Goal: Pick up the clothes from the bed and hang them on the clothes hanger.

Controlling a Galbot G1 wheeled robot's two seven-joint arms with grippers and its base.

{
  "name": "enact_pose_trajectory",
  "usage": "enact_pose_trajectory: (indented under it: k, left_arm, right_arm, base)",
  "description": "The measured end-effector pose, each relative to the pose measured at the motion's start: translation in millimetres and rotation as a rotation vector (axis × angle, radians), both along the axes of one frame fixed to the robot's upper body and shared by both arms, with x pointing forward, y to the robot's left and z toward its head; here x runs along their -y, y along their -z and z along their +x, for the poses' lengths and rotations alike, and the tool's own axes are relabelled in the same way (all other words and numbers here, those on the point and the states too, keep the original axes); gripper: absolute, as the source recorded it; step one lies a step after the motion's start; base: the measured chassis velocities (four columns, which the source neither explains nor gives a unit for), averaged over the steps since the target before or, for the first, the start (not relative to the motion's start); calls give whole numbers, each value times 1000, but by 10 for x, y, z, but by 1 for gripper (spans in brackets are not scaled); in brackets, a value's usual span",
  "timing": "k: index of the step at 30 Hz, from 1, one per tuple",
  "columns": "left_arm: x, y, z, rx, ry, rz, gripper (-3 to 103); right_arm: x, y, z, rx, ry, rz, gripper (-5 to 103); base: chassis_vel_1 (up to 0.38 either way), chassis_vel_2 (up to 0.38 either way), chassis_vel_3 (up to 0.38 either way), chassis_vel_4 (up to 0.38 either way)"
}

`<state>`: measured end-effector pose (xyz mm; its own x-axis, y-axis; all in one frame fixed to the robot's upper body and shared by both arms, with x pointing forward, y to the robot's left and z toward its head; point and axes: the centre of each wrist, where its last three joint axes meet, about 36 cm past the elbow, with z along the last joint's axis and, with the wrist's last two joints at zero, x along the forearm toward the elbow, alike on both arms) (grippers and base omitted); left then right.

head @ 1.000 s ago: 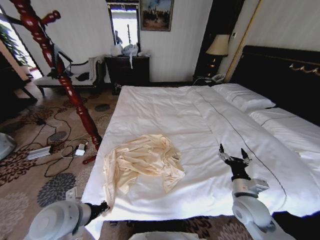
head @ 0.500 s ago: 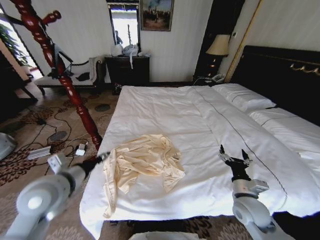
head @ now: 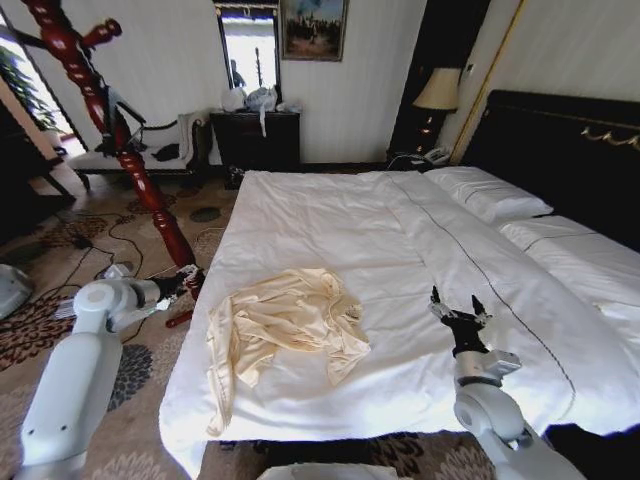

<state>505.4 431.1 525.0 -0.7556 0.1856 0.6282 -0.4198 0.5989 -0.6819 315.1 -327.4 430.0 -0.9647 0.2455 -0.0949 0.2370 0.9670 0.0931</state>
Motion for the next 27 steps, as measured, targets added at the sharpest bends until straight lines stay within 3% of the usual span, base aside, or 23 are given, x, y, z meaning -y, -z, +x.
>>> enact_pose_trajectory:
  k: [5, 8, 15, 20, 27]
  left_arm:
    - [87, 219, 226, -5, -2, -20, 100]
    - [254, 355, 367, -17, 17, -17, 100]
    - [605, 535, 472, -21, 68, 13, 98]
    - [706, 591, 493, -34, 78, 29, 95]
    - [781, 644, 424, -62, 80, 64, 66]
  right_arm:
    - [-14, 14, 25, -3, -5, 4, 100]
    - [-37, 27, 26, -7, -8, 8, 100]
    - [-38, 34, 19, -10, -5, 7, 100]
    - [-25, 29, 16, -10, -1, 5, 100]
    - [-24, 31, 14, -10, 2, 4, 100]
  base:
    - [0, 0, 0, 0]
    - [0, 0, 0, 0]
    - [0, 0, 0, 0]
    - [0, 0, 0, 0]
    - [0, 0, 0, 0]
